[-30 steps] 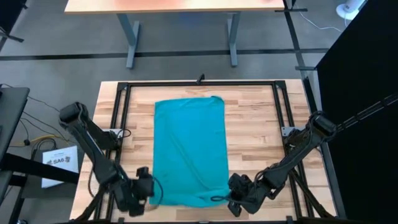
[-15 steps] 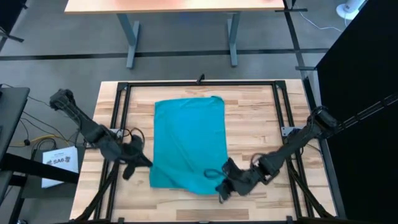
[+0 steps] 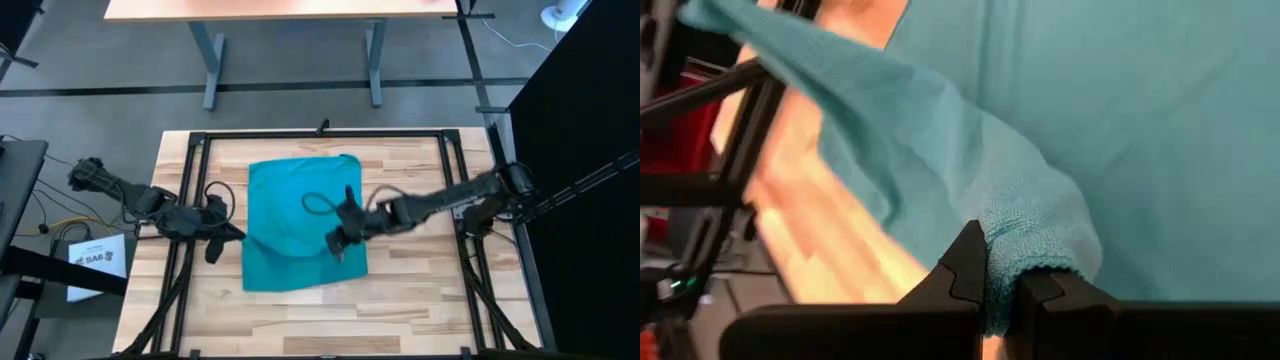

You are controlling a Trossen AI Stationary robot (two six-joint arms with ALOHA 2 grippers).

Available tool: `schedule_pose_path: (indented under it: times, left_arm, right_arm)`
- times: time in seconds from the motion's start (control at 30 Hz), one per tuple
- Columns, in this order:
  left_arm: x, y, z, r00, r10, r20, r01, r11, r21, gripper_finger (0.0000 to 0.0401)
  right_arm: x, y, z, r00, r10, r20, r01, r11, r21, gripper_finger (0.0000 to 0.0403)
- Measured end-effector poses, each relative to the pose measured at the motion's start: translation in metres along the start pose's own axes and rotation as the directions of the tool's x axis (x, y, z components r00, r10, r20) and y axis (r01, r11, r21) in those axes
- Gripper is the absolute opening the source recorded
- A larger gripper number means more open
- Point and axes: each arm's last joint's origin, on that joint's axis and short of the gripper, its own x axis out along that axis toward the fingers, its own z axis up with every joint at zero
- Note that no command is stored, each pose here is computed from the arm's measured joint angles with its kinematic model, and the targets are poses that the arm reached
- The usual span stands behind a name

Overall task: Roll towel
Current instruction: Roll the blue towel

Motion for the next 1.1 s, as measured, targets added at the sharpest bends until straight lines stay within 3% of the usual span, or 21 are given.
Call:
schedule_pose_path:
  times: [0.2,0.33,0.47,0.63,0.77,0.9,1.1]
  left_arm:
    - [0.003,0.012,0.015,0.997,0.058,0.06,-0.055,0.997,-0.049,0.0]
    - [0.003,0.021,0.027,0.989,0.075,0.131,-0.069,0.996,-0.053,0.0]
    - [0.004,0.037,0.036,0.969,0.174,0.177,-0.162,0.983,-0.082,0.0]
    - [0.015,0.068,0.029,0.952,0.278,0.131,-0.26,0.955,-0.142,0.0]
    - [0.021,0.091,0.024,0.936,0.328,0.129,-0.303,0.936,-0.18,0.0]
    - [0.018,0.102,0.026,0.916,0.367,0.163,-0.336,0.922,-0.192,0.0]
    - [0.016,0.113,0.028,0.888,0.43,0.161,-0.397,0.896,-0.2,0.0002]
  right_arm:
    - [0.0,-0.027,0.048,1.0,0.0,0.007,0.0,0.998,-0.062,0.0]
    - [-0.018,-0.04,0.073,0.997,-0.004,0.071,0.01,0.997,-0.078,0.0]
    - [-0.033,-0.06,0.093,0.992,-0.077,0.103,0.085,0.994,-0.071,0.0]
    - [-0.033,-0.093,0.114,0.984,-0.126,0.127,0.132,0.99,-0.041,0.0]
    - [-0.03,-0.125,0.123,0.98,-0.151,0.128,0.151,0.988,0.008,0.0]
    - [-0.023,-0.155,0.121,0.987,-0.105,0.119,0.098,0.993,0.058,0.0]
    - [-0.022,-0.175,0.125,0.982,-0.101,0.16,0.091,0.994,0.067,0.0001]
